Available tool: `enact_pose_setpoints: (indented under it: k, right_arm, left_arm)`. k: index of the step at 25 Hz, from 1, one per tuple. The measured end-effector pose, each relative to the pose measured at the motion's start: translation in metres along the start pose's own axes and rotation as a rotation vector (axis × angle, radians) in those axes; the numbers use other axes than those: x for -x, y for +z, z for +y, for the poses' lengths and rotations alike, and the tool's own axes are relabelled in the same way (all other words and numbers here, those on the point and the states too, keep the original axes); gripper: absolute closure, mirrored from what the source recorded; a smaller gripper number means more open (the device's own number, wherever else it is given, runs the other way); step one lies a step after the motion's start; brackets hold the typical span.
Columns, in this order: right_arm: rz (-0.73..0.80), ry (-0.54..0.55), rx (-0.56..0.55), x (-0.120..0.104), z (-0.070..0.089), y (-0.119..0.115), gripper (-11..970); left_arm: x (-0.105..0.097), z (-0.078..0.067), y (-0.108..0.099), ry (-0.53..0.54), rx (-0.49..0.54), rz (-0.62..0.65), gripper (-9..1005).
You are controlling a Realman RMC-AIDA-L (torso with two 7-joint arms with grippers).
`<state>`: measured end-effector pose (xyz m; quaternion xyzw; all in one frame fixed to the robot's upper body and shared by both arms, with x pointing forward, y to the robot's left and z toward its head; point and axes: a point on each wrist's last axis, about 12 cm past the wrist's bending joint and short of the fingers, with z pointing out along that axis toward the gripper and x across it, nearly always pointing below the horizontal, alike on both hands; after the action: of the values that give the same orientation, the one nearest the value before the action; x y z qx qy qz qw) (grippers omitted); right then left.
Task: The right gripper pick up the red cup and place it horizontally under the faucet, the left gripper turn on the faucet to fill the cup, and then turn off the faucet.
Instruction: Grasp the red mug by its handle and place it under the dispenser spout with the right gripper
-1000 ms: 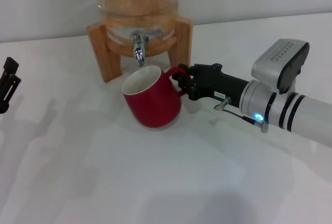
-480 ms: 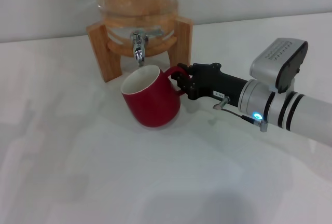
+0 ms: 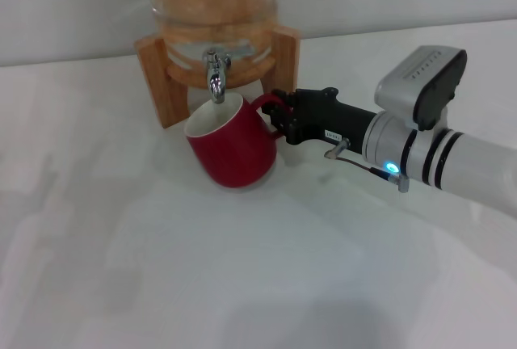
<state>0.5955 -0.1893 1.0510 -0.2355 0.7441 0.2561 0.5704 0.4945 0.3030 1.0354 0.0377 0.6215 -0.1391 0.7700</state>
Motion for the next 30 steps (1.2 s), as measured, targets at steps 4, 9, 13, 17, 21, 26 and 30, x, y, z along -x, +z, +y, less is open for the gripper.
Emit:
enact_pose_setpoints:
  k: [4,9,13,17,21,26,30]
  right_arm:
    - [0.007,0.004,-0.016,0.0007,-0.0023,0.0016,778]
    - [0.007,0.008,-0.024,0.0004,-0.0035,0.0013,781]
    - [0.011,0.013,-0.030,-0.0020,-0.0042,-0.0009,784]
    - [0.013,0.017,-0.034,-0.0040,-0.0048,-0.0027,786]
    - [0.015,0.016,-0.034,-0.0044,-0.0047,-0.0030,789]
    - [0.017,0.013,-0.030,-0.0045,-0.0039,-0.0025,795]
    - [0.019,0.009,-0.025,-0.0050,-0.0033,-0.0027,796]
  left_arm:
    - [-0.0002,-0.0007,0.0001,-0.003,-0.001,0.000,148]
    - [-0.0004,-0.0013,0.0002,-0.005,-0.002,0.000,148]
    - [-0.0001,-0.0023,0.0021,-0.006,-0.007,-0.003,148]
    - [-0.0002,-0.0027,0.0029,-0.005,-0.010,-0.002,148]
    - [-0.0001,-0.0030,0.0033,-0.006,-0.012,-0.003,148]
    - [-0.0002,-0.0031,0.0031,-0.005,-0.013,-0.002,148]
    - [-0.0003,-0.0031,0.0030,-0.005,-0.013,-0.001,148]
